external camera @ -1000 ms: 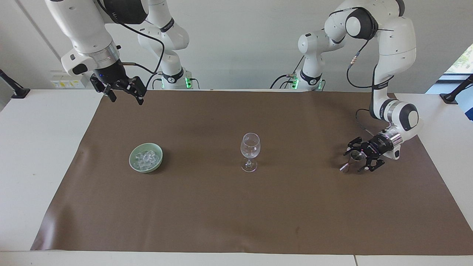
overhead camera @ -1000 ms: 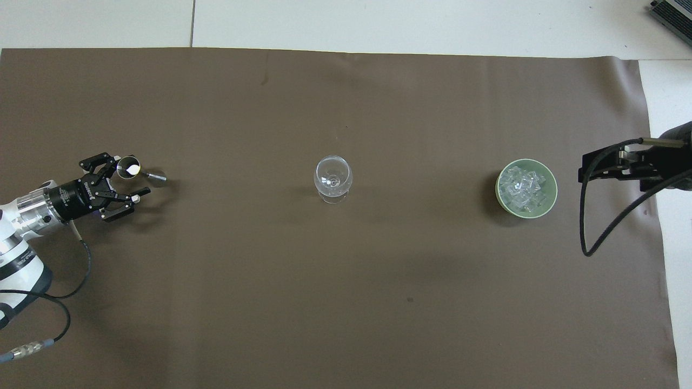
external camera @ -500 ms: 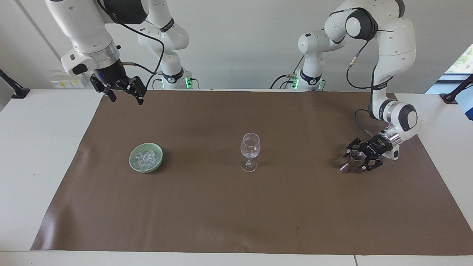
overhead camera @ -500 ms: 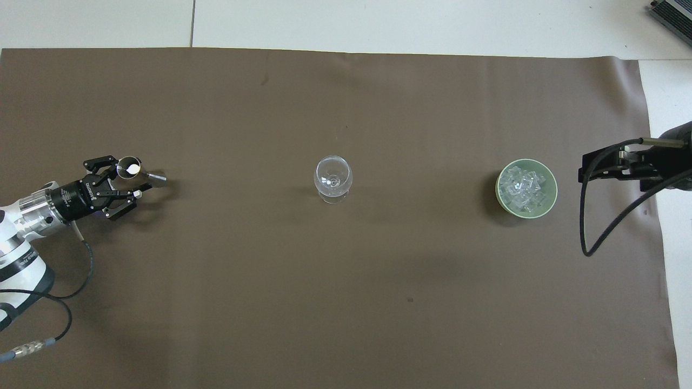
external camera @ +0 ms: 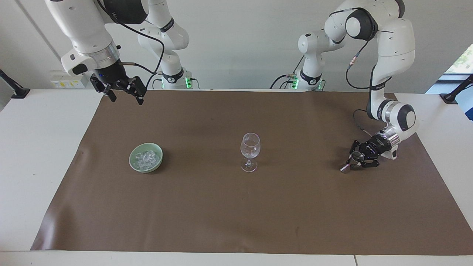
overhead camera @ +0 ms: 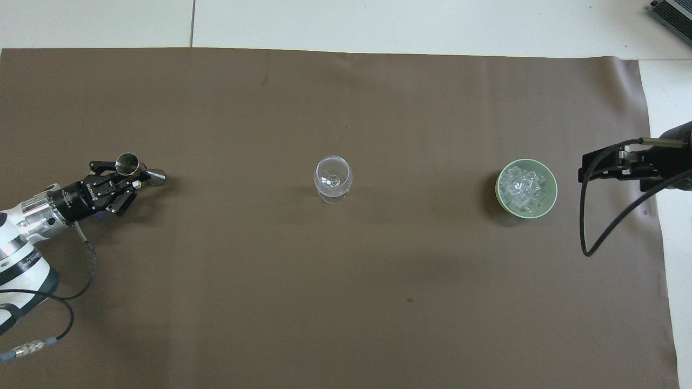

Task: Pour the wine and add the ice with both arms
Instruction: 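Close the left gripper around the metal jigger, then lift the jigger with the left gripper and carry it over the glass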

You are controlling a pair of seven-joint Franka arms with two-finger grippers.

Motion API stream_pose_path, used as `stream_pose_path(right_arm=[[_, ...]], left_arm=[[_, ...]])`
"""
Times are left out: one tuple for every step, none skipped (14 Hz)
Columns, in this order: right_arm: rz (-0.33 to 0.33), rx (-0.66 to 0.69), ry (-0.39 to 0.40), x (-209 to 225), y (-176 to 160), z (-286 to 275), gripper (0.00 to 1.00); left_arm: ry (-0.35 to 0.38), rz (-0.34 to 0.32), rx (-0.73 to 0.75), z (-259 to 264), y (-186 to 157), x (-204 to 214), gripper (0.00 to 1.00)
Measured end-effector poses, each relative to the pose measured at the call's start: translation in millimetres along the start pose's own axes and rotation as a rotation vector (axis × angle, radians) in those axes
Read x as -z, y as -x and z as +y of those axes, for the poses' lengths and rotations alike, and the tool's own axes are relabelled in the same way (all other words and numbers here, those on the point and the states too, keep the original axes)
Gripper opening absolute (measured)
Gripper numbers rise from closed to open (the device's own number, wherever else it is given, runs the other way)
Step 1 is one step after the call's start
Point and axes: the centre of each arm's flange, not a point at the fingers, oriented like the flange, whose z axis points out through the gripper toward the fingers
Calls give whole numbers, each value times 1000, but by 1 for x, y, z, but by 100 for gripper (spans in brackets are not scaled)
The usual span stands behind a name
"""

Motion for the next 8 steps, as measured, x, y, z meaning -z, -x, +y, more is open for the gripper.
stream_pose_path(right_arm=[[0, 0, 0, 0, 0, 0, 100], [0, 0, 0, 0, 0, 0, 100], [0, 0, 0, 0, 0, 0, 100], [0, 0, 0, 0, 0, 0, 100], [0, 0, 0, 0, 0, 0, 100], [0, 0, 0, 0, 0, 0, 100], [0, 0, 0, 0, 0, 0, 100], [0, 0, 0, 0, 0, 0, 100]], left_arm=[[2, -1, 0, 0, 0, 0, 20], [3, -2, 1, 0, 0, 0, 20], [5, -4, 1, 1, 0, 1, 20], [8, -7, 0, 1, 1, 2, 20], [11, -11, -5, 2, 2, 4, 20], [11, -17, -15, 4, 3, 7, 20], [11, -26, -32, 5, 5, 9, 20], [11, -36, -53, 7, 8, 12, 20]])
